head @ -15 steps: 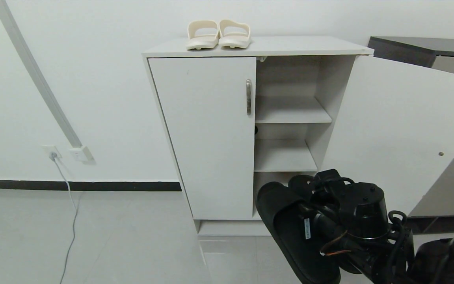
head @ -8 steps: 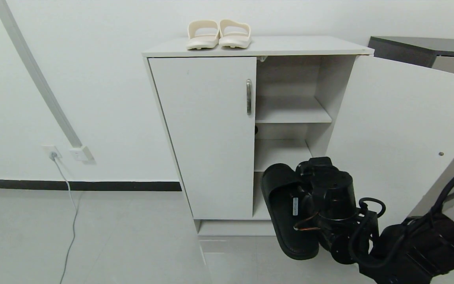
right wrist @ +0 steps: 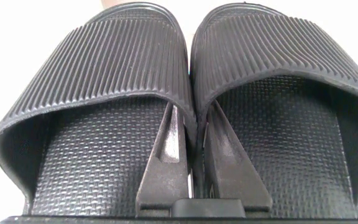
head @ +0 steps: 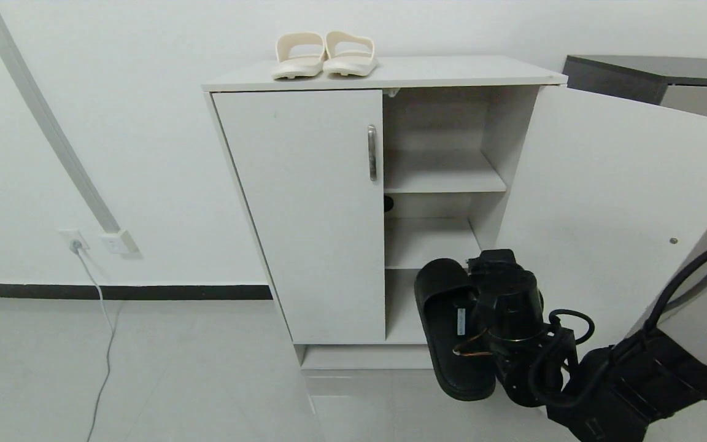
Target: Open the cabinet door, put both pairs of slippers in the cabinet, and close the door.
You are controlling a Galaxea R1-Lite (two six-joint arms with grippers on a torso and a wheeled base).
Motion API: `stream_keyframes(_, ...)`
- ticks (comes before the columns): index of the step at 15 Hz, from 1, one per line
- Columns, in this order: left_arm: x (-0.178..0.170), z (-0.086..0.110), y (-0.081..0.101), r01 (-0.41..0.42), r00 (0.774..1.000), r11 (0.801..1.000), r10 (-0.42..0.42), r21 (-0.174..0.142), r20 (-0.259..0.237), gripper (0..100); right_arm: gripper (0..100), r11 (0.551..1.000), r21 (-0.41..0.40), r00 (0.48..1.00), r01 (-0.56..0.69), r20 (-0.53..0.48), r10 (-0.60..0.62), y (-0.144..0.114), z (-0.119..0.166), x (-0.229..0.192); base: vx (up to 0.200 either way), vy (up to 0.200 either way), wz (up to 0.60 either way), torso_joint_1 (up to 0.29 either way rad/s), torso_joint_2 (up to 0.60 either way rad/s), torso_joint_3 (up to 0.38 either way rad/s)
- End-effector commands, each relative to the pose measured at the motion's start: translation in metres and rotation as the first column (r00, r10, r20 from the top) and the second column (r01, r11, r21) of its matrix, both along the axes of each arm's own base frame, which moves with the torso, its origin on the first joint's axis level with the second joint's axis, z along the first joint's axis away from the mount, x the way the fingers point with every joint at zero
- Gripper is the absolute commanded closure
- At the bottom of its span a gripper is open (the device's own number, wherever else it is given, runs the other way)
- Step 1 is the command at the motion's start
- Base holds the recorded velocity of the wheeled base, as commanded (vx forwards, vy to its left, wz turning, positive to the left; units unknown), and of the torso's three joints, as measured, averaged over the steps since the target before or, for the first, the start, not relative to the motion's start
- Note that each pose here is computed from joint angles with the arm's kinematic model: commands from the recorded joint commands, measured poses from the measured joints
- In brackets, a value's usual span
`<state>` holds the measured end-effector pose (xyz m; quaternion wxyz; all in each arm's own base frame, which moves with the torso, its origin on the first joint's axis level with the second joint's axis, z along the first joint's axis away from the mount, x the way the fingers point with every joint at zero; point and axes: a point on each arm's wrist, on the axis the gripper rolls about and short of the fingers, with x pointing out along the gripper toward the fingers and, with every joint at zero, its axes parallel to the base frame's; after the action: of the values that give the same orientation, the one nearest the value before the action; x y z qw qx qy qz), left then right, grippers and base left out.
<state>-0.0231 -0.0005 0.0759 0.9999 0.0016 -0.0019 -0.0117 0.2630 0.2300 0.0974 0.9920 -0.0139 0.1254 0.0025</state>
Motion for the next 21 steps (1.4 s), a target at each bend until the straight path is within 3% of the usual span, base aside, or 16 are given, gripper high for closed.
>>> stream_keyframes(1,0.0,0.0,0.0,0.0,1.0,1.0,0.0,0.0,-0.004,100,100,1.0,-0.003,1.0,-0.009,-0.006,0.009,0.004,-0.01,0.003,0.0,0.0,0.0,0.0,0.0,0.0)
stream_keyframes(11,0.0,0.0,0.0,0.0,1.0,1.0,0.0,0.0,-0.004,100,100,1.0,-0.009,1.0,0.021,-0.006,-0.022,0.017,-0.049,0.04,0.0,0.0,0.0,0.0,0.0,0.0)
stream_keyframes(21,0.0,0.0,0.0,0.001,1.0,1.0,-0.001,0.0,-0.004,100,100,0.999,-0.002,0.999,0.033,0.005,-0.033,0.018,-0.059,0.046,0.0,0.0,0.0,0.0,0.0,0.0)
